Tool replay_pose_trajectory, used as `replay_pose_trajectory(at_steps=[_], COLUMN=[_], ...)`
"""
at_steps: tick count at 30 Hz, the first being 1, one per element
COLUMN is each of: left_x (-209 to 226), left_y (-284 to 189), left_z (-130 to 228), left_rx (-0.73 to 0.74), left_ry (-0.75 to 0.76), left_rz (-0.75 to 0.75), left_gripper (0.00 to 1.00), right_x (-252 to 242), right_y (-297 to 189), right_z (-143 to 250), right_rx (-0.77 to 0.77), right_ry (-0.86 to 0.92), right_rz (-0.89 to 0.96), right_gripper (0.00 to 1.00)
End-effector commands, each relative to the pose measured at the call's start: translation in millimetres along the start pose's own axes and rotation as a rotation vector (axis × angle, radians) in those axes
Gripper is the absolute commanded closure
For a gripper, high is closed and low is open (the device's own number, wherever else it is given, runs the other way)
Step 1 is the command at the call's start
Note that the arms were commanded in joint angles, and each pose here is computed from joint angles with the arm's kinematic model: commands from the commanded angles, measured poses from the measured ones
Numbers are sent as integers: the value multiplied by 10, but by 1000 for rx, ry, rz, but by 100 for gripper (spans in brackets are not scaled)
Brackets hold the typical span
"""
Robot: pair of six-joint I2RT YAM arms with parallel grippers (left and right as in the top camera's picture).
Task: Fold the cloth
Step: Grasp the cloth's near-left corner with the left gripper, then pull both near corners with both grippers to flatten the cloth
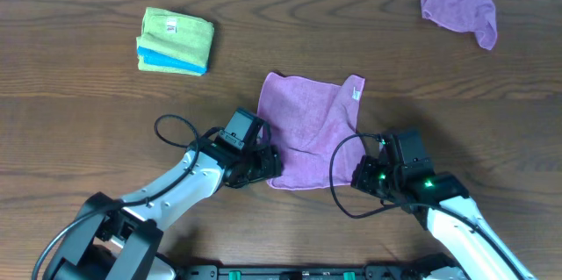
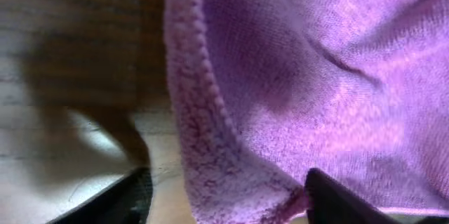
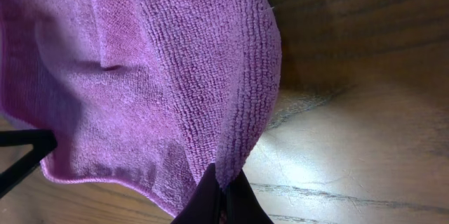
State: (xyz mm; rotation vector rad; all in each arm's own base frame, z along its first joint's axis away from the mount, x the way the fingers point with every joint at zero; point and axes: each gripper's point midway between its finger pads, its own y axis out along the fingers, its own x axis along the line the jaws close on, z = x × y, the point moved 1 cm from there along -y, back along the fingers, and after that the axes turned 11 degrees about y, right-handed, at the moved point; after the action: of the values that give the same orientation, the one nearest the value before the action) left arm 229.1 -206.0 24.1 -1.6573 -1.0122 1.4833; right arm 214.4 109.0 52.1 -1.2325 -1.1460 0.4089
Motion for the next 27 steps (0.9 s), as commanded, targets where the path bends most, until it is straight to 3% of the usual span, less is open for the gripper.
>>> replay_pose_trajectory(at_steps=[1,9,11,12,14,15,18,21,27], left_x=[5,12,12,12,17,19,23,28,51], left_y=[5,7,7,7,7,7,12,41,126], left_z=[-59,-61,-61,-61,-53,-50,-43,-21,16], left_rx=[-19,-20,-20,-20,-17,-15,-13,-6,12], left_ry=[21,24,26,31,32,32,43,52,57], left_rz=[-22,-26,-26,-26,-28,-29,-32,-43,-59], left_gripper=[52,93,94,84,48,34,25,25,39], right_x=[14,13,13,13,13,13,13,13,13], right_y=[-7,-7,-7,-7,-7,-7,-7,-7,-7], right_z=[18,18,19,18,18,18,18,18,19], right_rx=[4,4,4,4,4,4,4,4,4], right_ry=[-13,-12,-12,-12,-13,-13,-12,-12,-12], right_rz=[-8,-8,-8,-8,-8,-8,-8,-8,-8], right_gripper=[99,99,99,99,99,99,99,99,99])
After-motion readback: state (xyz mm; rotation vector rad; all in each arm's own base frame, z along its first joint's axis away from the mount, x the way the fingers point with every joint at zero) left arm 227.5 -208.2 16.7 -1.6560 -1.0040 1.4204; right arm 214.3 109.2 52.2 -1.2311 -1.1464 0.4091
